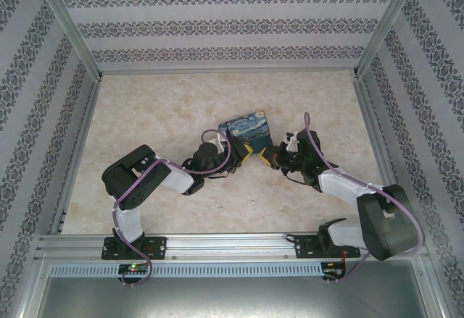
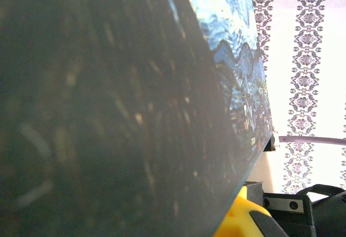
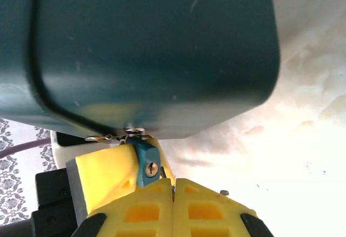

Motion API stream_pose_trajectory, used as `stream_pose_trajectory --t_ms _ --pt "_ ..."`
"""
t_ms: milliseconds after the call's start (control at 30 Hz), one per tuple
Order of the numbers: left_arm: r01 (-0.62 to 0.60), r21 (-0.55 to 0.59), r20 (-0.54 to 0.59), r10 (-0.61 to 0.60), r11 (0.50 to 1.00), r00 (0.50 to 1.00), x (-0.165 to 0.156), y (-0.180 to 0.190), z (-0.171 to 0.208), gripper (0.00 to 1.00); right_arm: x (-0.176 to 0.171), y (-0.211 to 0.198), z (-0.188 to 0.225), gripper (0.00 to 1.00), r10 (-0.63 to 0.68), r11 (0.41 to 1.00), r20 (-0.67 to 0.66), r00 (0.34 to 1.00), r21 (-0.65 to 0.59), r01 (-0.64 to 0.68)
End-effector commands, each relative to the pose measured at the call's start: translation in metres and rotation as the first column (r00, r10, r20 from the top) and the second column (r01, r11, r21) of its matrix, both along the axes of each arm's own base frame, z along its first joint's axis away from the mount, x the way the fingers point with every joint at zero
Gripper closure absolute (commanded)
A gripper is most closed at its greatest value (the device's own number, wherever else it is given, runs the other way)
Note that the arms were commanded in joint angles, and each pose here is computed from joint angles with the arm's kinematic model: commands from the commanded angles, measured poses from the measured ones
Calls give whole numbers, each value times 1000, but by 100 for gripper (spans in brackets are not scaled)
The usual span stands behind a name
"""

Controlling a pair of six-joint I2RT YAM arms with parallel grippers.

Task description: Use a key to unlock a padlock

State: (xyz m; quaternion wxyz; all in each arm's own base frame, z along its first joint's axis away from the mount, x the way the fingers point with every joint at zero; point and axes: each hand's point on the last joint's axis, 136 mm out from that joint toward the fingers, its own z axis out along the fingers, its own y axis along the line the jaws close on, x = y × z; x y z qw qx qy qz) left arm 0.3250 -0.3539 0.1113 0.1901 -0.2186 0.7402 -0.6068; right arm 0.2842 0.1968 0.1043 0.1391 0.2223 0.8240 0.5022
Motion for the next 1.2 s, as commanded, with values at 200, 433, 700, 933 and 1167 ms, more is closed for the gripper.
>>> stream_pose_trajectory --t_ms 200,433,700,933,1167 --pt "17 -69 64 -12 997 998 3 -12 26 100 3 5 4 100 20 1000 27 999 -12 -20" --pt "20 -69 60 -16 997 998 2 -13 25 100 8 10 10 100 27 1000 38 999 -7 -27" --pt "24 -60 57 -21 998 998 1 -15 21 100 9 13 15 100 36 999 49 998 -9 -36" --pt "13 -55 51 -11 998 999 0 -12 18 100 -1 -1 -3 100 26 998 8 1000 -54 -25" --pt "14 -53 51 -11 999 999 1 -12 18 100 -2 -7 -5 100 11 997 3 1000 -75 -11"
